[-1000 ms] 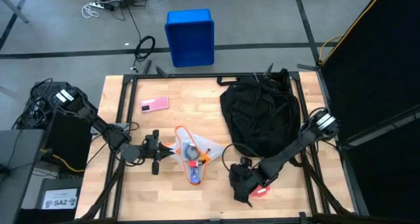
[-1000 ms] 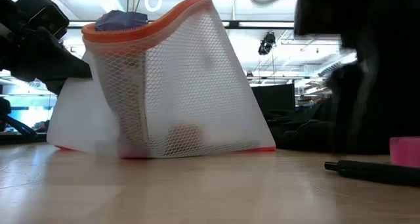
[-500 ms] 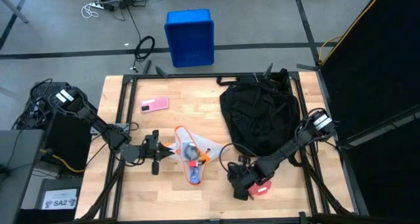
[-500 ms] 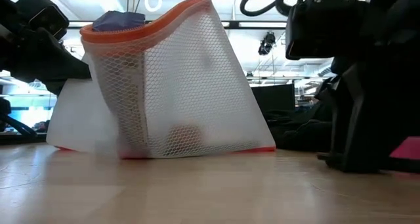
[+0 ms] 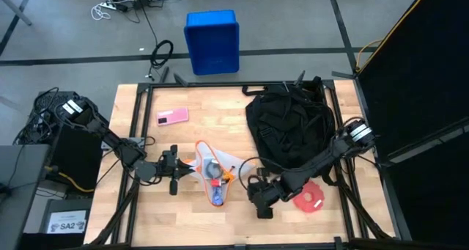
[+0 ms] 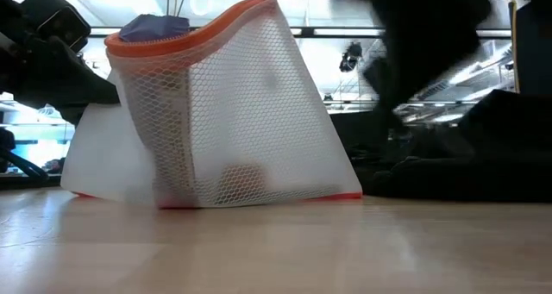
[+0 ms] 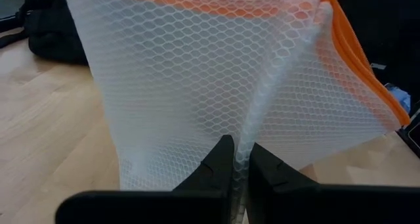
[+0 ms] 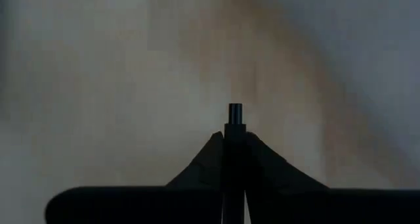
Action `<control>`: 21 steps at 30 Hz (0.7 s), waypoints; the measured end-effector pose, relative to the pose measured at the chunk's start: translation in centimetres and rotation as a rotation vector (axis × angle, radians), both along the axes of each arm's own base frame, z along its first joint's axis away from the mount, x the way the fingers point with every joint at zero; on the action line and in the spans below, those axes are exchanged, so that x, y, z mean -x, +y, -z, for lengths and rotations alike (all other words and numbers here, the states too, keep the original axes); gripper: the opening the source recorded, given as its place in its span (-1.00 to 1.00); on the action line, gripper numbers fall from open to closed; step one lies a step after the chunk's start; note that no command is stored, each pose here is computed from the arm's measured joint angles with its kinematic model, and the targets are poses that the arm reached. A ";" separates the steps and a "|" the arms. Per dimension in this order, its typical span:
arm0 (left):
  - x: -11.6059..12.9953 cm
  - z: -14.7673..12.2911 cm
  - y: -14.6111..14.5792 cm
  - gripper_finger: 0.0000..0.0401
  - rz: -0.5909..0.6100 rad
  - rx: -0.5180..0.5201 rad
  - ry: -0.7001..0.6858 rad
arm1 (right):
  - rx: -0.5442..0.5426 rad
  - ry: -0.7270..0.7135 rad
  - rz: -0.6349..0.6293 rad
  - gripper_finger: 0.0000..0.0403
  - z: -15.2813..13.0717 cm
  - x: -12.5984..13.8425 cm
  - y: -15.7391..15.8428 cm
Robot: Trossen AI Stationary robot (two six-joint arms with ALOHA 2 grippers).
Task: Unpack backpack
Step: Put the pen into the zip bag
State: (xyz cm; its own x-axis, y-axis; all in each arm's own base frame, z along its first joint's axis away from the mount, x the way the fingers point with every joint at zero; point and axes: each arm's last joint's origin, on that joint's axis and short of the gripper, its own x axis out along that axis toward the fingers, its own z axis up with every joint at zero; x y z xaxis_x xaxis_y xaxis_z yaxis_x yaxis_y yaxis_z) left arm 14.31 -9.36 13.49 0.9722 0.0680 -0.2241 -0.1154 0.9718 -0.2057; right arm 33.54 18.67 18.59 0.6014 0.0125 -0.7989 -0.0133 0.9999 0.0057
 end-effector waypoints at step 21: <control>0.0 0.0 0.0 -1.00 0.006 -0.023 -0.001 | 0.003 -0.746 -0.177 -0.86 -9.1 -9.0 -5.8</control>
